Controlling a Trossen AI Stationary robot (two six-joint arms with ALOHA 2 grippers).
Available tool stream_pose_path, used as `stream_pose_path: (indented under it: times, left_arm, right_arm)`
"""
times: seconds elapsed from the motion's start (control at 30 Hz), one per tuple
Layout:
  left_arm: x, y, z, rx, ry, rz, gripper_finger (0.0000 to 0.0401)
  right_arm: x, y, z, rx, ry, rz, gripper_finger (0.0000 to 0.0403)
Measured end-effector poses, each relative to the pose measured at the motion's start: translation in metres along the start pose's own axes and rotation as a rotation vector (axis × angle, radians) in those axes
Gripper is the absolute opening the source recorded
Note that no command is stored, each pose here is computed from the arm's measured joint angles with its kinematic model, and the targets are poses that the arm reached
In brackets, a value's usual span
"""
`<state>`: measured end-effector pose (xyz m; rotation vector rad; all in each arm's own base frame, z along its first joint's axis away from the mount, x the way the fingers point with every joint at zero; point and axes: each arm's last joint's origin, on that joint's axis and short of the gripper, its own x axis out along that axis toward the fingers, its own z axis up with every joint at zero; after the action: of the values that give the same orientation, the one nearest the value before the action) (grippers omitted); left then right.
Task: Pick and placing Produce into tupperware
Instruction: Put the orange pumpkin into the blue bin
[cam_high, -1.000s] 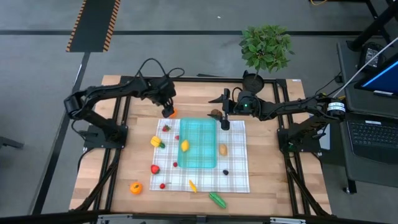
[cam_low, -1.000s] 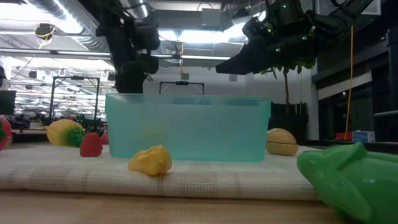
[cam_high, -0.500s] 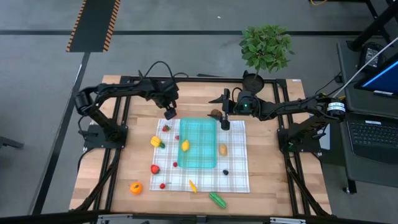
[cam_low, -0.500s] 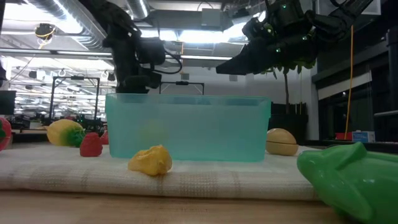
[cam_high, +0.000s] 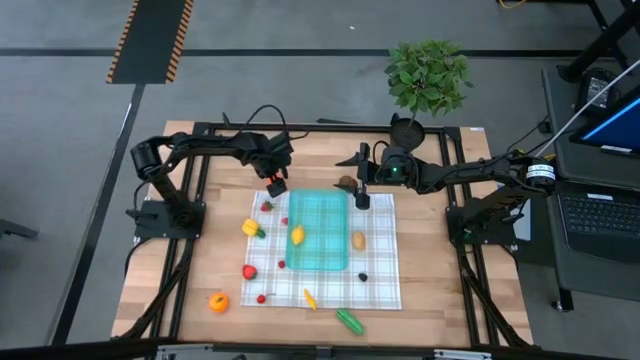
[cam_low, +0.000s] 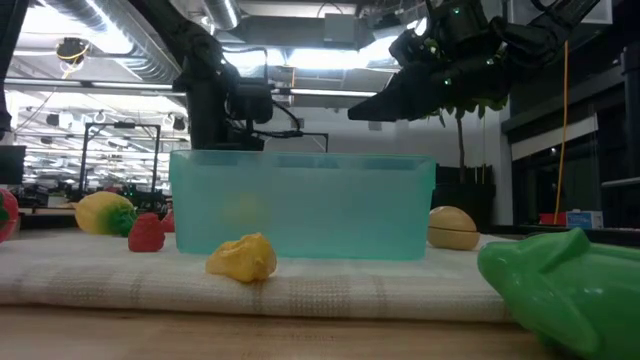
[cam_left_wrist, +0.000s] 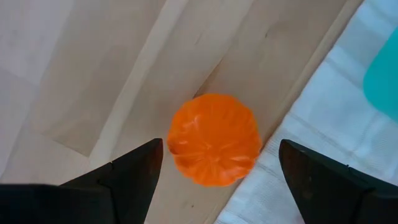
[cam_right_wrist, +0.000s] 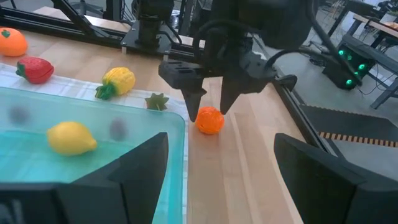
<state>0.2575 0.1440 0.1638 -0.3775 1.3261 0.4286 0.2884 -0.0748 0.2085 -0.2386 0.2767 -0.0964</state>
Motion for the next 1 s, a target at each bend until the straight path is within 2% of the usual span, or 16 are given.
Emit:
stream_pose_path:
  times: [0.4,0.8,1.0]
  left_arm:
    - [0.014,0.0,0.005,0.005,-0.004,0.006,0.0314]
    - [0.02,0.001,-0.001,0.006,-0.002,0.007,0.0314]
    - [0.022,0.002,-0.003,0.006,-0.002,0.072,0.0314]
  right_arm:
    - [0.0,0.0,-0.001,-0.003,0.006,0.002,0.0292]
    - [0.0,0.0,-0.001,-0.003,0.009,0.003,0.0292]
    - [0.0,0.0,-0.001,-0.003,0.009,0.003,0.0292]
